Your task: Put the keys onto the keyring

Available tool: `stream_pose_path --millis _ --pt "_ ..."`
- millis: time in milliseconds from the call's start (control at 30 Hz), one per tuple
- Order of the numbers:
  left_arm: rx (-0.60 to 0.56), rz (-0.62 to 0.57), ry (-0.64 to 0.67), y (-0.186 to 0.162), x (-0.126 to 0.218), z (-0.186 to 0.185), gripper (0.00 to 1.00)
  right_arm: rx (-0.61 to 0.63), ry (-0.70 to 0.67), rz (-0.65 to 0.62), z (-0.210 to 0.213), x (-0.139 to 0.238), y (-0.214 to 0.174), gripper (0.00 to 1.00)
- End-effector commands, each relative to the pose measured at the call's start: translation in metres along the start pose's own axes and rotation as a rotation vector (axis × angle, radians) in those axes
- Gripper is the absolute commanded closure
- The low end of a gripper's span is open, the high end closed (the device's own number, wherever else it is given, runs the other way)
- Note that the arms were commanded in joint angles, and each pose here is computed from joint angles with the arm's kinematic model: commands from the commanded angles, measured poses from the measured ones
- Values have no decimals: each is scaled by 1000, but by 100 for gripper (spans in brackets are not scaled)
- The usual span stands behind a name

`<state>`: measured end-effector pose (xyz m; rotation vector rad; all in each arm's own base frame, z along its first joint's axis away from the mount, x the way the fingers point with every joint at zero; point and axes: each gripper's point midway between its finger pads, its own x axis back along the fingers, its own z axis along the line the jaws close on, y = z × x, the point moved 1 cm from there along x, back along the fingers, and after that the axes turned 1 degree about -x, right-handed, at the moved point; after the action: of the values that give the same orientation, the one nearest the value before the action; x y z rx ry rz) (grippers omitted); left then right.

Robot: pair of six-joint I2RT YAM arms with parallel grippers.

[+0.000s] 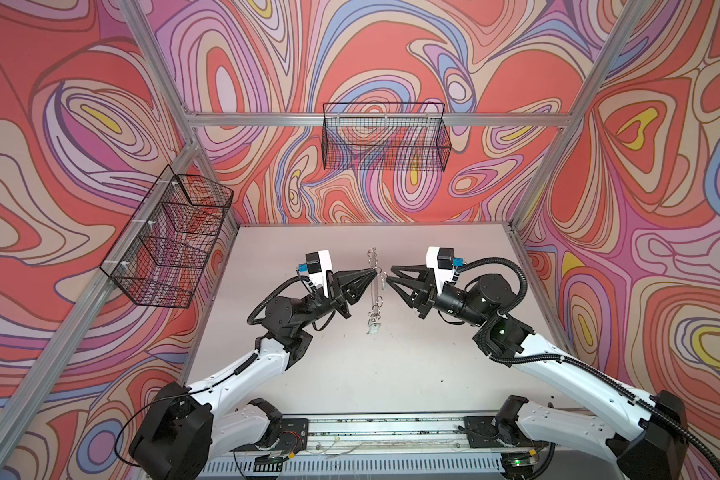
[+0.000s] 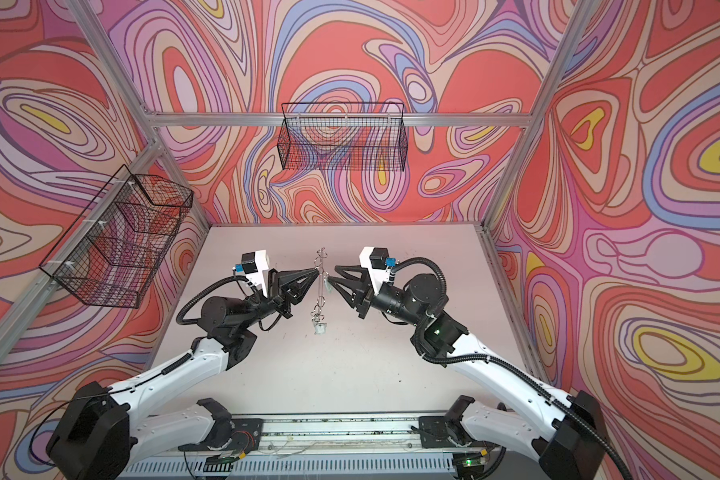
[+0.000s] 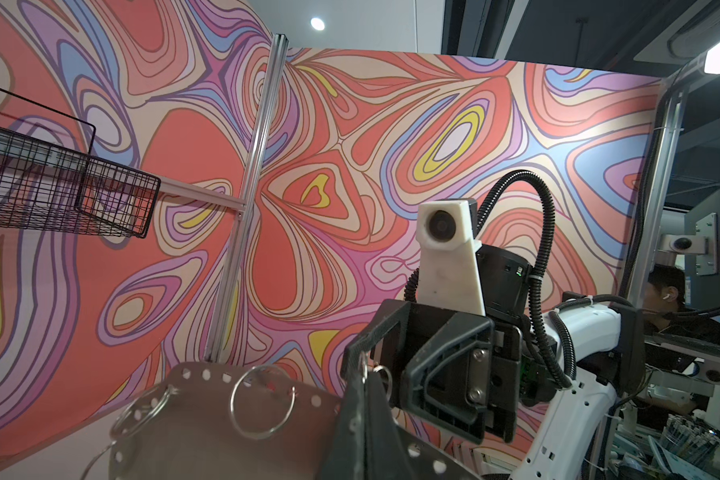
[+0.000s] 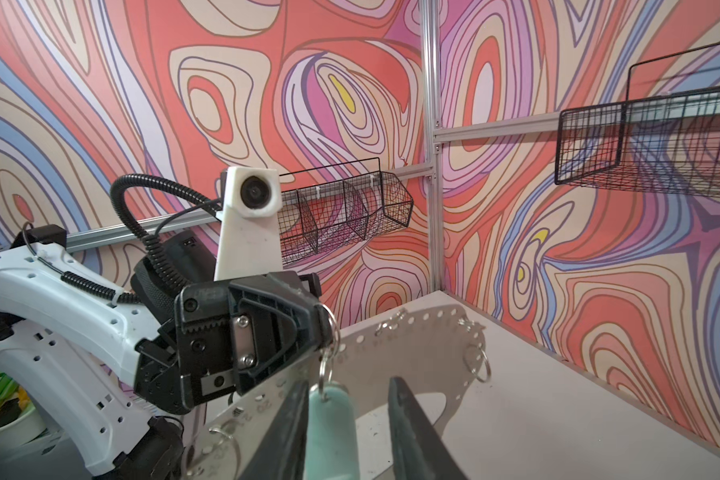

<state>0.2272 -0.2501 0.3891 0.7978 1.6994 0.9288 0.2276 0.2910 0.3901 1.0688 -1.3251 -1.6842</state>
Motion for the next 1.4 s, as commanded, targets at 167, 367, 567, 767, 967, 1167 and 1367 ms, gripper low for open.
stream_pose_path --millis 167,367,567,767,967,1167,1367 --pt "-48 -63 -55 20 1 -15 100 43 8 8 1 -2 6 74" --pt "-40 -58 -60 19 0 -14 100 60 -1 41 -1 -4 1 80" --pt "-28 -50 -56 16 0 -13 100 86 7 42 0 -4 2 83" --pt "-19 -42 -58 15 -1 -12 100 109 6 46 1 -4 5 81" --pt "-21 -40 -56 14 -1 -11 100 122 6 59 1 -5 5 80" --pt "-19 -43 -53 14 -1 -10 100 127 12 71 1 -7 1 97" --pt "0 -65 -52 21 -2 -11 100 153 27 106 5 -10 -10 100"
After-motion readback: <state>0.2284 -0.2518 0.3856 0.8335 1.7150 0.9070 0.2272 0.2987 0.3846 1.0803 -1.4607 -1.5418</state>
